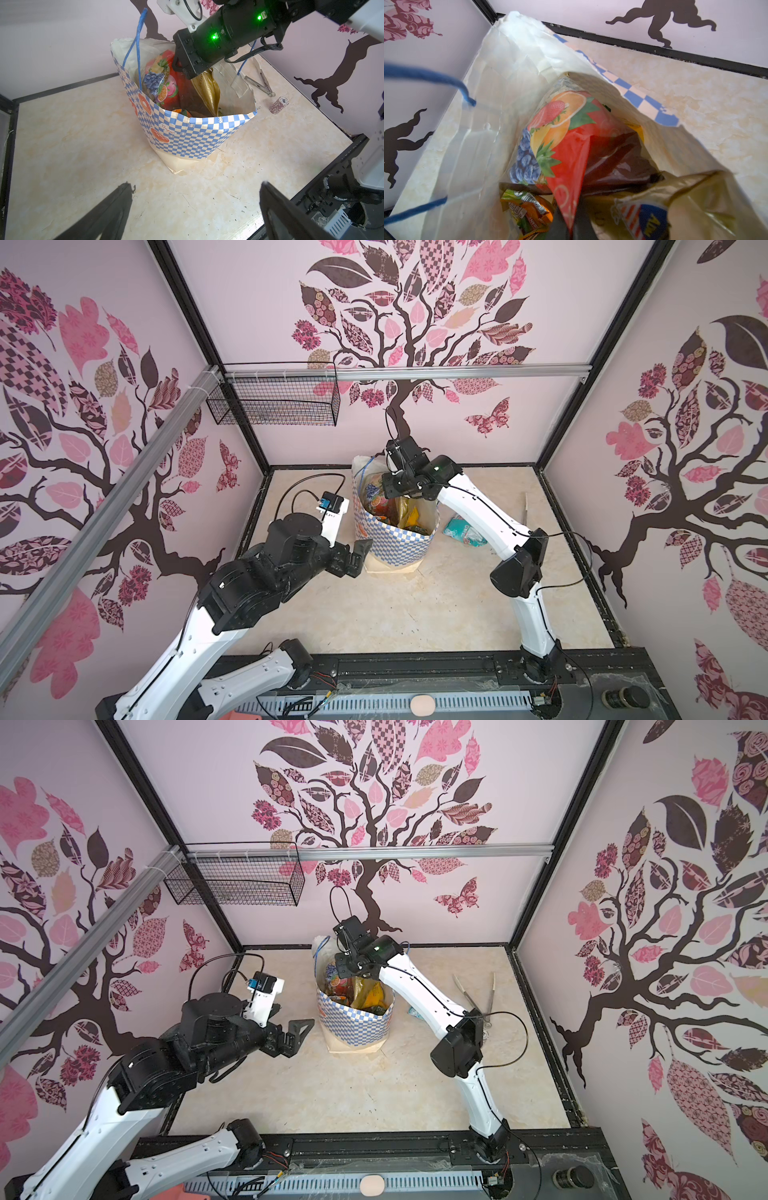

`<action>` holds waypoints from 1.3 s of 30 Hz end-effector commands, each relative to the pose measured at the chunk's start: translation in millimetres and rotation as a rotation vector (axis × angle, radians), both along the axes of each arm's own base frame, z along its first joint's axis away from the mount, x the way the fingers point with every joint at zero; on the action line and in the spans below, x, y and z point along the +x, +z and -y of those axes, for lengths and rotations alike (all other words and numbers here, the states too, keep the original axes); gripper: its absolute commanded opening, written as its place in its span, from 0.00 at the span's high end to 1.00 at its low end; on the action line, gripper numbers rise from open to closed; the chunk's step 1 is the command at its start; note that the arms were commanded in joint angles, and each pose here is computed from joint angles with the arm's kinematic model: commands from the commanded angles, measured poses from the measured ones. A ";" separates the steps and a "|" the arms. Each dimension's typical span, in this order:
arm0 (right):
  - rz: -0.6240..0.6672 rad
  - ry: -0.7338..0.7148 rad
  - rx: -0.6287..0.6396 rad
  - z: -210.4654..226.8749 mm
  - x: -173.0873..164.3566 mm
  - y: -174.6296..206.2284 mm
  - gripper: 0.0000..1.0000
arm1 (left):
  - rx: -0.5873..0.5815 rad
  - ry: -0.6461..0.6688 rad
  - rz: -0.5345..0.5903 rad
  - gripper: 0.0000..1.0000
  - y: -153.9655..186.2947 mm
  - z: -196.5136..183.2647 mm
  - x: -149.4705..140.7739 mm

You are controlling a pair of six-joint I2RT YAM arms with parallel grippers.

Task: Take the snacks out of the paper bag
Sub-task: Pick up the snack from the paper bag.

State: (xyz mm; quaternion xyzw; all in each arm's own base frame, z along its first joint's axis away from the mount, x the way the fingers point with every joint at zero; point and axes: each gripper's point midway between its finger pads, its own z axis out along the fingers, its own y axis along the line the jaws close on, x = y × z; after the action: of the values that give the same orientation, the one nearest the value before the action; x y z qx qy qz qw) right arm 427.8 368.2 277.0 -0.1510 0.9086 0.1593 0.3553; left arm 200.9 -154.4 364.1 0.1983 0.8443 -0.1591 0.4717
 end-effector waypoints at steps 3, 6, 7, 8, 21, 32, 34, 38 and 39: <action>0.206 -0.014 0.173 9.9 -9.1 109.0 1.00 | -0.021 0.010 0.014 0.03 1.0 -1.8 0.4; 0.227 -0.013 0.214 12.6 -14.9 129.2 1.00 | -0.027 0.002 0.016 0.03 1.8 -1.0 -0.9; 0.231 -0.013 0.228 13.5 -17.0 135.3 1.00 | -0.028 -0.003 0.020 0.03 2.5 -0.7 -1.3; 0.240 -0.011 0.248 14.6 -19.6 143.8 1.00 | -0.029 -0.011 0.023 0.02 2.3 0.3 -1.7; 0.368 -0.020 0.407 40.5 -48.5 227.7 1.00 | -0.069 -0.050 0.056 0.02 12.4 5.6 -5.3; 0.539 -0.091 0.486 89.0 -77.9 298.7 1.00 | -0.132 -0.156 0.097 0.02 21.7 18.4 -17.3; 0.572 -0.113 0.488 100.4 -82.6 309.3 1.00 | -0.150 -0.203 0.102 0.02 24.5 25.2 -22.0; 0.649 -0.176 0.478 128.7 -94.3 331.3 1.00 | -0.180 -0.288 0.106 0.01 28.1 37.2 -30.5; 0.664 -0.192 0.469 135.4 -96.2 334.5 1.00 | -0.183 -0.302 0.107 0.02 27.9 39.4 -31.5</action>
State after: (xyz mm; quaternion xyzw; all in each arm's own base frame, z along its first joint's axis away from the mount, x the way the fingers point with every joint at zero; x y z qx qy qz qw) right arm 369.5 286.3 495.2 -0.0791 0.8049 0.2285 0.5420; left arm 175.7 -181.0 389.6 0.2576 0.7808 -0.2655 0.5034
